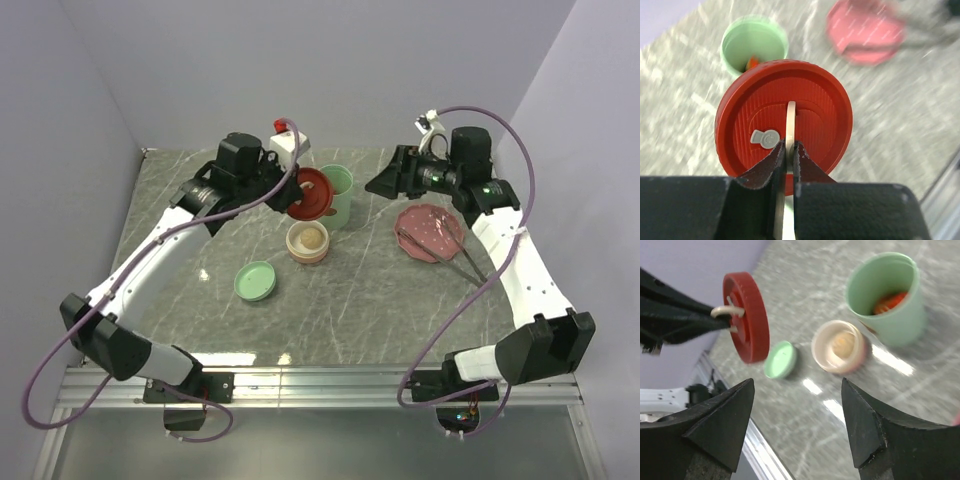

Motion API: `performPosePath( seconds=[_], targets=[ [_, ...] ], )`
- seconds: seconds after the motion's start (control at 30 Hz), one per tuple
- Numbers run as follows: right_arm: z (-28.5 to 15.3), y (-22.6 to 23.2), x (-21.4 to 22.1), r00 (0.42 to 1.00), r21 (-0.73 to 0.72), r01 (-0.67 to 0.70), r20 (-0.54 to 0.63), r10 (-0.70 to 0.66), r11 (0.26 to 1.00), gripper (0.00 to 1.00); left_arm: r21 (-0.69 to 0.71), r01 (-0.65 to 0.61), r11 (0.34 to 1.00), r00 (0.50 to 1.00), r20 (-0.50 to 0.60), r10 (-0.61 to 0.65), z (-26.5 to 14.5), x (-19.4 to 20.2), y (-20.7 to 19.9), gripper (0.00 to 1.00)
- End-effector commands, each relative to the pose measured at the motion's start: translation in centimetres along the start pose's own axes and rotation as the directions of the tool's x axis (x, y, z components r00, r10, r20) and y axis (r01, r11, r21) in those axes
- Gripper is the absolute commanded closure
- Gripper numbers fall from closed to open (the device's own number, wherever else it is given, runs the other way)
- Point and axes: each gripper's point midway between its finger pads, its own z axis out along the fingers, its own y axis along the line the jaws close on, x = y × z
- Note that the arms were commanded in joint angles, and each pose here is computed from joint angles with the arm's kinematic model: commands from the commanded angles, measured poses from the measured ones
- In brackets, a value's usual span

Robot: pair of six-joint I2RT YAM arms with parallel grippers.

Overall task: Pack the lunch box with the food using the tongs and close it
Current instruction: Pass the lid of the lunch box from the right arm to the left, then put the lid back on the lunch box

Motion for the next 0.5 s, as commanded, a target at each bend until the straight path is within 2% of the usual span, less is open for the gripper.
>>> performPosePath(
  seconds=[0.0, 0.1, 0.3, 0.47],
  targets=[
    [-2.6, -1.6, 0.6, 0.997, 0.030, 0.074, -0.023, -0.073, 0.997, 0.23, -0.080, -0.076, 0.994, 0.989, -0.135, 0.065, 0.8, 2.3, 2.4, 1.00],
    [-3.6, -2.9, 0.7, 0.998, 0.068, 0.069, -0.018, -0.068, 0.995, 0.23, -0.079, -0.117, 0.990, 0.967, -0.238, 0.095, 2.0, 4.9, 3.3, 1.00],
    [-6.1, -4.4, 0.5, 1.000, 0.113, 0.020, 0.011, -0.021, 0.993, 0.23, -0.029, -0.139, 0.990, 0.927, -0.354, 0.120, 4.6, 8.8, 3.8, 1.00],
    [-7.7, -4.2, 0.2, 0.999, 0.124, 0.014, 0.044, -0.020, 0.992, 0.23, -0.034, -0.137, 0.990, 0.919, -0.379, 0.114, 6.5, 10.4, 4.4, 1.00]
  ],
)
